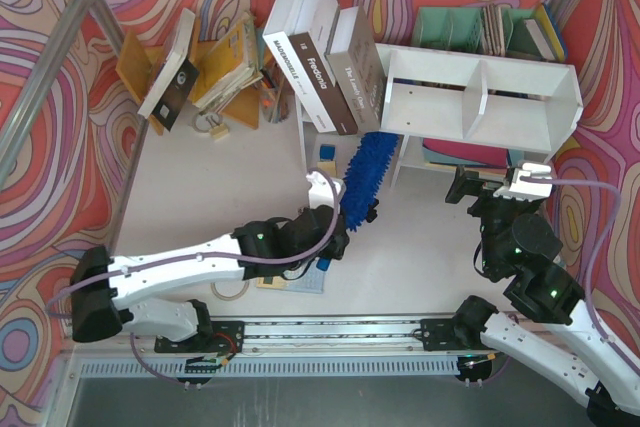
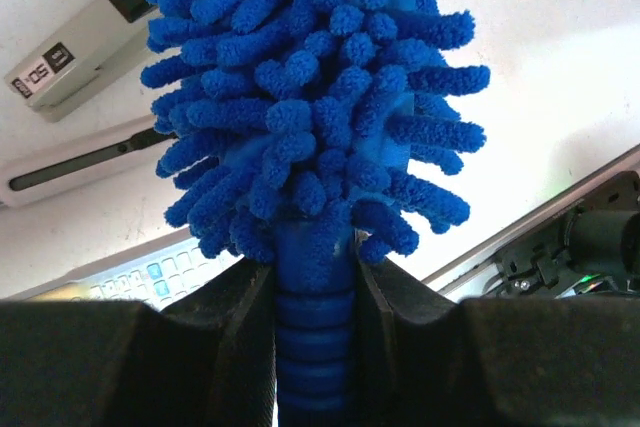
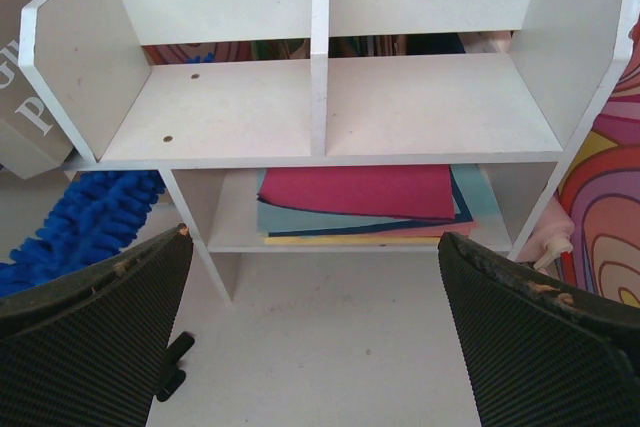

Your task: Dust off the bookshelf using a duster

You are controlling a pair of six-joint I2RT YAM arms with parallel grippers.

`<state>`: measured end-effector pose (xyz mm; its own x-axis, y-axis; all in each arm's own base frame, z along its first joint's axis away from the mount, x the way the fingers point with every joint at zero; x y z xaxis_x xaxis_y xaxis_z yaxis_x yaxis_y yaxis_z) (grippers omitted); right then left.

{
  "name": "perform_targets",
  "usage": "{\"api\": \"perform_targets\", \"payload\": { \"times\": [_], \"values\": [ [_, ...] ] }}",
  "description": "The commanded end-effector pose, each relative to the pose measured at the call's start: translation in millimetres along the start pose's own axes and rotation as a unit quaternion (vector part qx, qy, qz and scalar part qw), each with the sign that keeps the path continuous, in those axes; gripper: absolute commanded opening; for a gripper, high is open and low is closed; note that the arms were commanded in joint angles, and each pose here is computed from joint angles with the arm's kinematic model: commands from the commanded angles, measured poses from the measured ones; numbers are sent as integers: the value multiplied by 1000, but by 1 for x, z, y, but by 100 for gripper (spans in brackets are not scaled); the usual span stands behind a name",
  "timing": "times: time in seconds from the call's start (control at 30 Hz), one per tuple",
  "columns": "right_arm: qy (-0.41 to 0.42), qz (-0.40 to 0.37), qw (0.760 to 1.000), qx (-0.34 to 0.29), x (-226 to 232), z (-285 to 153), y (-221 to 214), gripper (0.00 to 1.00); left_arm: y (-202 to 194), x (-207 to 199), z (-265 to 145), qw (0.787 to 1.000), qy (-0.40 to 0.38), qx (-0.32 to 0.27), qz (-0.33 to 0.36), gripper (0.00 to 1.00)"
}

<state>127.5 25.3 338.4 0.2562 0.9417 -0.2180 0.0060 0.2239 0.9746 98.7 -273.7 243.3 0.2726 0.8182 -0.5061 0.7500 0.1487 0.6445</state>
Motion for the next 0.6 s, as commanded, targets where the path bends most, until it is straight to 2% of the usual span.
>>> {"api": "perform_targets", "payload": {
  "times": [0.0,0.17,0.4,0.57],
  "values": [
    [-4,6,1000,-5,-2,-1,1,99,1,-24,5,999,-38,7,24,0],
    [-5,8,1000,-6,-3,-1,1,99,-9,-13,7,999,-11,19,30,0],
    [-3,6,1000,-5,-2,-1,1,99,-9,29,-8,997,69,-27,24,0],
    [-2,4,1000,-3,0,0,0,99,-3,60,-18,990,123,-68,-18,0]
  ]
}}
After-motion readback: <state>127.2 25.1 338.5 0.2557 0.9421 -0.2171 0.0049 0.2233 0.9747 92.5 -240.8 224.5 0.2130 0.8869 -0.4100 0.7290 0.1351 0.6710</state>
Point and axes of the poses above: each gripper's point midway between its finger pads, its own z axis out along the fingers, its own x axis along the line the jaws close on, y = z × x, the point moved 10 cm from there along -z, back along the fingers, and after that the axes turned 15 degrees about -z, right-handed, at the moved point
